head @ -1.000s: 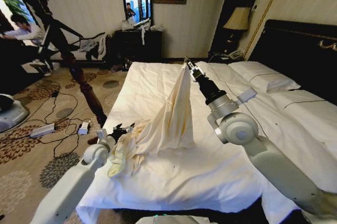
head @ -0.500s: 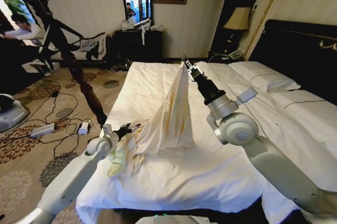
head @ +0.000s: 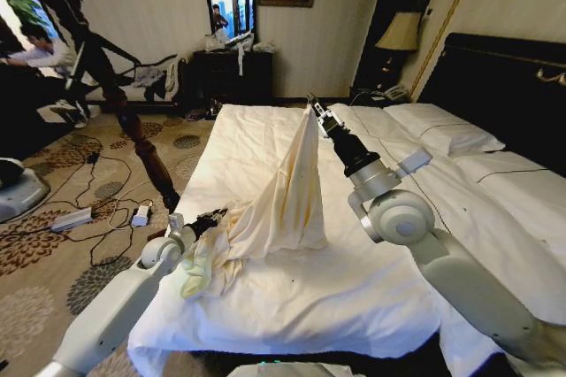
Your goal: Pick up the clothes from the bed and hang them on the clothes hanger.
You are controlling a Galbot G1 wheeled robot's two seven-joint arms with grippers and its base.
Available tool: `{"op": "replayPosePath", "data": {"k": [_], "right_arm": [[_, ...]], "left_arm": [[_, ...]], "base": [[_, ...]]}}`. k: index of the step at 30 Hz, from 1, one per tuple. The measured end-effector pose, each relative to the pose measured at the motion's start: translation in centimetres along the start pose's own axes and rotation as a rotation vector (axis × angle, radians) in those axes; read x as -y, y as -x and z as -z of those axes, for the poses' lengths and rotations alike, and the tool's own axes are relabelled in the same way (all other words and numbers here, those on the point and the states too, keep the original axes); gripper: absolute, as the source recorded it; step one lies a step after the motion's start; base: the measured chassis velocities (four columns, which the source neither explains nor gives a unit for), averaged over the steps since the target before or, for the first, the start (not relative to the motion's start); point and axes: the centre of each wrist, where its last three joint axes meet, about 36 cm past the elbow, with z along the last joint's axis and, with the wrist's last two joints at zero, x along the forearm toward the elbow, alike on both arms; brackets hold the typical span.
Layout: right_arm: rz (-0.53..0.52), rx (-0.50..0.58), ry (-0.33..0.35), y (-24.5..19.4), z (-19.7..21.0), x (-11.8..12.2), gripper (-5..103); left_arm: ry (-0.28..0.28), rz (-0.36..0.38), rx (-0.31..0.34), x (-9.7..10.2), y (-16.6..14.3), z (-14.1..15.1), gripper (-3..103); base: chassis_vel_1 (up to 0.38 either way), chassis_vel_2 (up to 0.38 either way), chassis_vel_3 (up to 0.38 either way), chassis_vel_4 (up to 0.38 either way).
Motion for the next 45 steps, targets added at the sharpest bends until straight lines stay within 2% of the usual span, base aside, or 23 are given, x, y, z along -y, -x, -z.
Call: {"op": "replayPosePath", "data": {"k": [6,11,14,15,16,17,19,20,21,22,23,25,27,28,31,33,34,35,38,39,42,44,45], "right_arm": [[-0.002,0.0,-0.006,-0.1,0.1,0.0,0],[-0.013,0.008,-0.028,-0.3,0.4,0.4,0],[-0.045,0.019,-0.059,-0.2,1.0,1.5,0],[-0.045,0.019,-0.059,-0.2,1.0,1.5,0],[-0.052,0.022,-0.072,-0.1,1.4,1.7,0],[-0.055,0.025,-0.08,-0.1,1.7,1.8,0],[-0.056,0.035,-0.099,0.2,3.2,1.6,0],[-0.056,0.035,-0.099,0.2,3.2,1.6,0],[-0.049,0.042,-0.105,0.4,3.9,1.4,0],[-0.044,0.046,-0.108,0.5,4.3,1.2,0],[-0.019,0.068,-0.121,0.9,5.9,0.5,0],[-0.01,0.077,-0.128,1.0,6.5,0.2,0],[0.033,0.122,-0.178,1.0,9.5,-1.1,0],[0.033,0.122,-0.178,1.0,9.5,-1.1,0],[0.07,0.154,-0.235,0.5,12.6,-2.3,0],[0.044,0.09,-0.291,-0.8,12.3,-2.9,0],[0.044,0.09,-0.291,-0.8,12.3,-2.9,0],[0.018,0.053,-0.311,-1.3,11.4,-3.0,0],[-0.048,-0.054,-0.354,-2.2,9.5,-3.3,0],[-0.048,-0.054,-0.354,-2.2,9.5,-3.3,0],[-0.113,-0.122,-0.341,-2.7,8.5,-3.5,0],[-0.134,-0.14,-0.341,-2.9,8.3,-3.4,0],[-0.166,-0.167,-0.343,-3.2,8.0,-3.3,0]], "left_arm": [[-0.01,-0.007,0.014,0.5,0.1,-0.4,0],[-0.026,-0.039,0.133,1.7,-1.2,3.1,0],[-0.025,-0.083,0.338,2.9,-4.2,11.8,0],[-0.025,-0.083,0.338,2.9,-4.2,11.8,0],[-0.017,-0.103,0.406,3.2,-5.6,15.3,0],[-0.012,-0.106,0.437,3.2,-6.2,16.9,0],[0.011,-0.134,0.56,3.9,-9.3,23.5,0],[0.011,-0.134,0.56,3.9,-9.3,23.5,0],[0.024,-0.145,0.602,4.1,-10.7,25.8,0],[0.029,-0.148,0.619,4.2,-11.3,26.6,0],[0.056,-0.167,0.683,4.7,-14.1,30.2,0],[0.065,-0.172,0.699,4.9,-15.0,31.1,0],[0.113,-0.187,0.768,5.6,-18.9,34.7,0],[0.113,-0.187,0.768,5.6,-18.9,34.7,0],[0.148,-0.195,0.808,6.3,-21.7,36.3,0],[0.164,-0.219,0.744,7.6,-20.7,34.0,0],[0.164,-0.219,0.744,7.6,-20.7,34.0,0],[0.173,-0.207,0.703,7.6,-19.6,32.2,0],[0.175,-0.194,0.651,7.7,-17.4,28.4,0],[0.175,-0.194,0.651,7.7,-17.4,28.4,0],[0.177,-0.142,0.571,6.7,-15.4,24.6,0],[0.171,-0.134,0.552,6.5,-15.2,23.8,0],[0.159,-0.119,0.517,6.2,-14.8,22.6,0]], "base": [[0.0,0.0,0.0,0.0],[0.0,0.0,0.0,0.0],[0.0,0.0,0.0,0.0],[0.0,0.0,0.0,0.0],[0.0,0.0,0.0,0.0],[0.0,0.0,0.0,0.0],[0.0,0.0,0.0,0.0],[0.0,0.0,0.0,0.0],[0.0,0.0,0.0,0.0],[0.0,0.0,0.0,0.0],[0.0,0.0,0.0,0.0],[0.0,0.0,0.0,0.0],[0.0,0.0,0.0,0.0],[0.0,0.0,0.0,0.0],[0.0,0.0,0.0,0.0],[0.0,0.0,0.0,0.0],[0.0,0.0,0.0,0.0],[0.0,0.0,0.0,0.0],[0.0,0.0,0.0,0.0],[0.0,0.0,0.0,0.0],[0.0,0.0,0.0,0.0],[0.0,0.0,0.0,0.0],[0.0,0.0,0.0,0.0]]}}
